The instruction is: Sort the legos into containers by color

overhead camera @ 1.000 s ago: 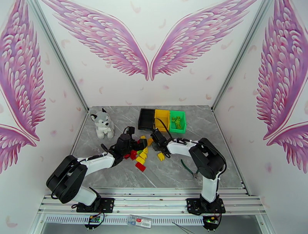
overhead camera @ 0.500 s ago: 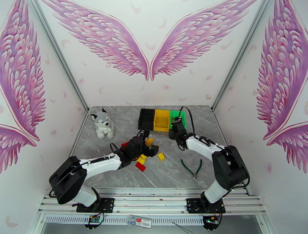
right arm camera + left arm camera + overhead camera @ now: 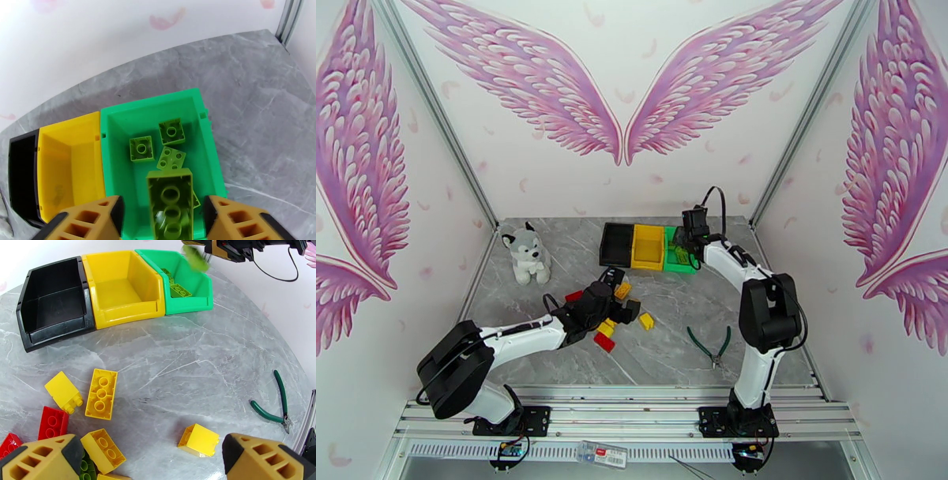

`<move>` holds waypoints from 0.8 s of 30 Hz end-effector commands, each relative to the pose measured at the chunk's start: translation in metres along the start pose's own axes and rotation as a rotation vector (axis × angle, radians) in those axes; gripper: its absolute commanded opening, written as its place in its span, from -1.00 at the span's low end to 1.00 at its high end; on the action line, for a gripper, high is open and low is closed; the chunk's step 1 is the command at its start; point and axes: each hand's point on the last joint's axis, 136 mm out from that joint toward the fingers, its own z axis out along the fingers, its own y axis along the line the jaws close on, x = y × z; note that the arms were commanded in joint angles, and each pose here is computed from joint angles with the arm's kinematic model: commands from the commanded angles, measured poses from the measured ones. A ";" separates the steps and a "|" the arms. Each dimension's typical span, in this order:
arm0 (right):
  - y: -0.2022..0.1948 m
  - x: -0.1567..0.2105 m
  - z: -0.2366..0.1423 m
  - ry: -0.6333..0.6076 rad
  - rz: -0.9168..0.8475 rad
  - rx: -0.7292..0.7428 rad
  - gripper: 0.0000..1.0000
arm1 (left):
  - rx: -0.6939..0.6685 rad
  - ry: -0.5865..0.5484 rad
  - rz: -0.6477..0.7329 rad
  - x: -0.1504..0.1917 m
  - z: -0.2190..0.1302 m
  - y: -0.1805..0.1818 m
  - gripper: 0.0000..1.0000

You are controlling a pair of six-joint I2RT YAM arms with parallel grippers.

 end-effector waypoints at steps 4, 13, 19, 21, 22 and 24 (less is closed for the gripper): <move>0.016 0.045 -0.034 0.022 -0.023 -0.110 0.63 | -0.004 -0.025 0.004 -0.013 -0.002 -0.004 0.98; 0.047 0.139 -0.098 0.031 -0.165 -0.245 0.78 | 0.013 -0.040 -0.082 -0.014 -0.008 0.005 0.97; 0.049 0.200 -0.114 0.125 -0.262 -0.305 0.76 | 0.030 -0.070 -0.215 -0.017 -0.018 0.029 0.97; 0.049 0.219 -0.115 0.161 -0.297 -0.312 0.72 | 0.037 -0.079 -0.258 -0.018 -0.020 0.037 0.97; 0.050 0.228 -0.116 0.176 -0.317 -0.319 0.69 | 0.036 -0.083 -0.276 -0.018 -0.022 0.041 0.98; 0.051 0.245 -0.116 0.201 -0.349 -0.327 0.65 | 0.036 -0.087 -0.298 -0.017 -0.023 0.045 0.97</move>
